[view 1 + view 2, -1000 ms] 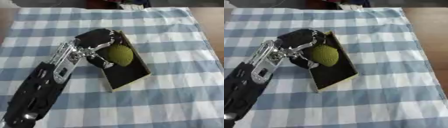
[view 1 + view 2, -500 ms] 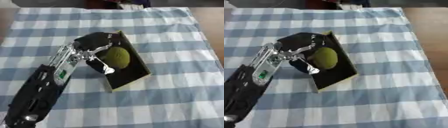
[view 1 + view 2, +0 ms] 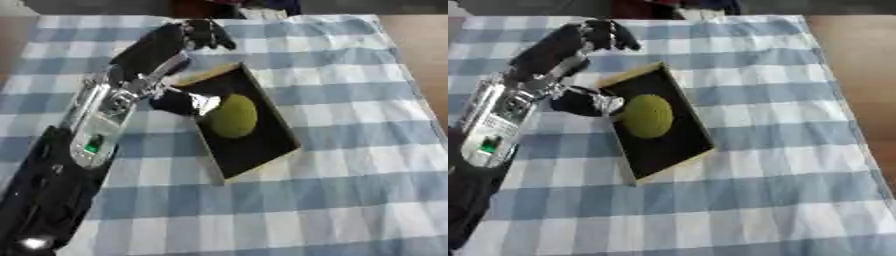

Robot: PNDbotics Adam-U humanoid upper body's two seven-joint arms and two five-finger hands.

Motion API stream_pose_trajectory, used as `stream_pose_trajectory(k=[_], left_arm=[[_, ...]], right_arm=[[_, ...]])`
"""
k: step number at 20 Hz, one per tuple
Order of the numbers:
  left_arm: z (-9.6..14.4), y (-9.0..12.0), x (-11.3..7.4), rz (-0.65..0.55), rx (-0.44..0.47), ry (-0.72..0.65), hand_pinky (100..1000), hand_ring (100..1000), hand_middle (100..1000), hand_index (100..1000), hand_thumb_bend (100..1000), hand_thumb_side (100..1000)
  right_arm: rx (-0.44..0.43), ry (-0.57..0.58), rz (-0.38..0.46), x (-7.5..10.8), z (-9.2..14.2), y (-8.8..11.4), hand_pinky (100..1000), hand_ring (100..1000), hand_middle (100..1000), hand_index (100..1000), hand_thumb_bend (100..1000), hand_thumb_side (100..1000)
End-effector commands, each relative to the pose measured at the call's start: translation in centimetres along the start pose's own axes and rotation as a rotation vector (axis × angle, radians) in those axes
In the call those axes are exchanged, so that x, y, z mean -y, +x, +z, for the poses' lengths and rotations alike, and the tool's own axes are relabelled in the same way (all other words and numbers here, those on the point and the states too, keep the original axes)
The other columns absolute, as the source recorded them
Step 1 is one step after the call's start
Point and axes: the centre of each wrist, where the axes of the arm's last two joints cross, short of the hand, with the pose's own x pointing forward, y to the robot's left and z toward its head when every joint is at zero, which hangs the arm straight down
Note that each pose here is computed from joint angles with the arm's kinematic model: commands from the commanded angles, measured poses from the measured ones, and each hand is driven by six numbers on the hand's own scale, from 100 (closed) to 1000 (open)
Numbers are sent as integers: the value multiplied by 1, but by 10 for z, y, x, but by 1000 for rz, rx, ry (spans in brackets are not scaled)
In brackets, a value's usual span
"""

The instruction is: Pick up objects on the table and place them in the box.

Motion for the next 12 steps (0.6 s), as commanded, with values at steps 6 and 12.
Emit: stream_pose_trajectory(k=[6, 12], left_arm=[[56, -7, -83, 74, -126, 404, 633, 667, 690, 753, 315, 274], [91, -12, -111, 121, -168, 661, 640, 673, 691, 753, 362, 289]], right_arm=[[46, -24, 28, 9, -8, 6, 789, 645, 621, 680, 102, 583], [53, -38, 35, 11, -9, 6, 789, 645, 621, 680, 104, 580]])
